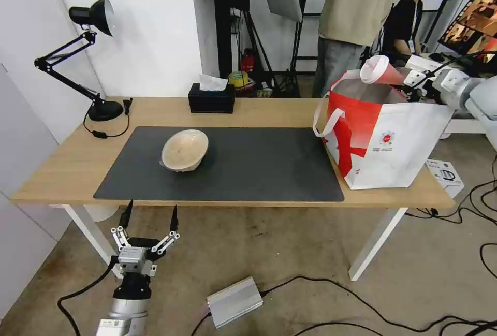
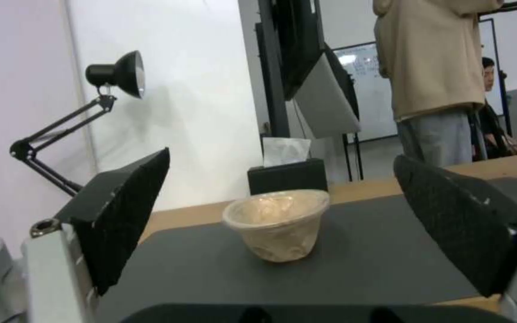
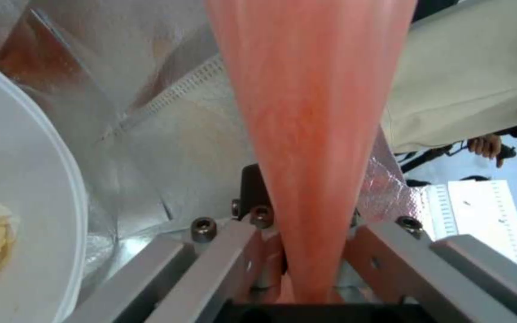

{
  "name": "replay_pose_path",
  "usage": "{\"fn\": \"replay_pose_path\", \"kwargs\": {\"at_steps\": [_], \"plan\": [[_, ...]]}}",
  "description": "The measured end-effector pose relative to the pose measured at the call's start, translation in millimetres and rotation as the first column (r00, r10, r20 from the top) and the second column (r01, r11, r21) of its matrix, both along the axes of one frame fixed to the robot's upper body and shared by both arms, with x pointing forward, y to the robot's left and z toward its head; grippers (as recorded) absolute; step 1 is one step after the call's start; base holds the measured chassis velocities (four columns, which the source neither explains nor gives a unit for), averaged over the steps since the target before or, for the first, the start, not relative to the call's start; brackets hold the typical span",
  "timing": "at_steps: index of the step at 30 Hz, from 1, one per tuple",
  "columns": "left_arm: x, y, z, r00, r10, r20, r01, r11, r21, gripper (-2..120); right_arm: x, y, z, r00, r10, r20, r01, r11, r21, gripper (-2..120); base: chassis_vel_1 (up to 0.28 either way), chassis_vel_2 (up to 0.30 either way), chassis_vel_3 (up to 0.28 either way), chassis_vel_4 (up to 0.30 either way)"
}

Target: Pick up the trash from the table and place it into the takeout bag.

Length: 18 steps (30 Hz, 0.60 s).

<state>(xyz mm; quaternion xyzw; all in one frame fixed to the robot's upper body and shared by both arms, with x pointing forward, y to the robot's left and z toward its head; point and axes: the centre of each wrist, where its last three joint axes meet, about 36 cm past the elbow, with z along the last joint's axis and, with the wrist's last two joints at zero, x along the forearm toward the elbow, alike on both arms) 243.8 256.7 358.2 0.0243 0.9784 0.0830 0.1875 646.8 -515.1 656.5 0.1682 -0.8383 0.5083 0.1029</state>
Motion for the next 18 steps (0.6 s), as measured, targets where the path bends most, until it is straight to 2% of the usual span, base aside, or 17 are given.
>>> {"fn": "replay_pose_path", "kwargs": {"at_steps": [10, 13, 17, 18], "plan": [[3.1, 0.6, -1.2, 1.000, 0.000, 0.003, 0.000, 1.000, -0.003, 100, 3.7, -2.6, -0.1, 1.000, -0.012, -0.001, 0.012, 1.000, 0.001, 4, 0.000, 0.000, 0.000, 0.000], [4.3, 1.0, -1.2, 1.000, -0.001, 0.005, 0.001, 1.000, -0.003, 100, 3.6, -2.9, -0.1, 1.000, -0.014, 0.001, 0.014, 1.000, 0.001, 11, 0.000, 0.000, 0.000, 0.000], [5.6, 1.6, -1.8, 1.000, -0.002, 0.005, 0.002, 1.000, -0.002, 100, 3.0, -3.6, -1.7, 1.000, -0.017, 0.002, 0.017, 1.000, 0.001, 30, 0.000, 0.000, 0.000, 0.000], [5.6, 1.6, -1.8, 1.000, -0.002, 0.005, 0.002, 1.000, -0.002, 100, 3.0, -3.6, -1.7, 1.000, -0.017, 0.002, 0.017, 1.000, 0.001, 30, 0.000, 0.000, 0.000, 0.000]]}}
